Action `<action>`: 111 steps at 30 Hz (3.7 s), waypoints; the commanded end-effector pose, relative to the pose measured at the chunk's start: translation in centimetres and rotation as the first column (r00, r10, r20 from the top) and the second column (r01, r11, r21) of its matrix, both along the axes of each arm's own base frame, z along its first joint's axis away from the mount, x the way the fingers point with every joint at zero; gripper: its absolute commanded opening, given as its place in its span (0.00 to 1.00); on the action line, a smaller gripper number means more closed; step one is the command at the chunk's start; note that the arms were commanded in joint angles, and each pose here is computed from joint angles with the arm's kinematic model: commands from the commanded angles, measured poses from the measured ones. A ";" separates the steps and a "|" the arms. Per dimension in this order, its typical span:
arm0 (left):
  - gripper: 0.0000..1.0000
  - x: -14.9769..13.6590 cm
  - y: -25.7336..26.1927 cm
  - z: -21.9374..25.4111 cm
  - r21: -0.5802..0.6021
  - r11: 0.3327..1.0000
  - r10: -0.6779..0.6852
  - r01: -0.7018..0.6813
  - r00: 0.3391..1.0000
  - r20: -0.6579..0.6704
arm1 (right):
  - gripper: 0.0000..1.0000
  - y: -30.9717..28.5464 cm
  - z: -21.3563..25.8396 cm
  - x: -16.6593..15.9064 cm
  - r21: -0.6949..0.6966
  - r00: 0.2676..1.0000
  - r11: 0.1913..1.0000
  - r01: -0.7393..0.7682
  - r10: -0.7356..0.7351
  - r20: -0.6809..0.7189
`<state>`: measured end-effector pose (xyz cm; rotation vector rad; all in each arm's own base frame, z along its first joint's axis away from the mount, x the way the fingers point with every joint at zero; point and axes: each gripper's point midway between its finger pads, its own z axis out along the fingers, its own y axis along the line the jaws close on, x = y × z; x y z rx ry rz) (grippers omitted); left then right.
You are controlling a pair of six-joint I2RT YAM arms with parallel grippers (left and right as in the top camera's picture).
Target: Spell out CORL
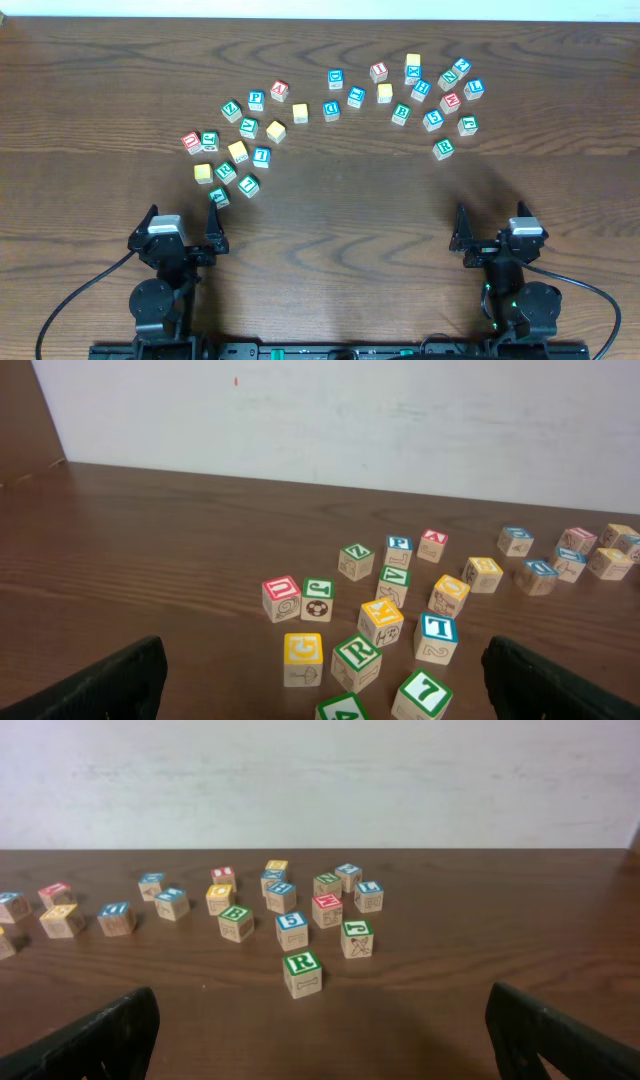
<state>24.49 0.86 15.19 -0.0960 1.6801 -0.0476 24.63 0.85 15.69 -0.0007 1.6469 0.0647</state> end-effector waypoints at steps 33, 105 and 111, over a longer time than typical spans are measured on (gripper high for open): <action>0.99 0.5 0.0 3.9 0.014 1.000 -0.005 0.005 0.999 -0.039 | 0.99 1.8 4.3 0.2 -0.037 0.994 0.994 -0.107 0.107 0.006; 0.99 10.6 -2.3 11.1 -0.159 0.981 -0.187 0.108 0.727 -0.661 | 0.73 17.0 -9.2 29.1 -0.089 0.454 0.994 -0.055 -0.054 -0.889; 0.99 10.6 -2.3 11.1 -0.159 0.981 -0.187 0.108 0.727 -0.661 | 0.62 16.2 -9.2 29.7 -0.061 0.461 0.998 0.027 -0.067 -0.885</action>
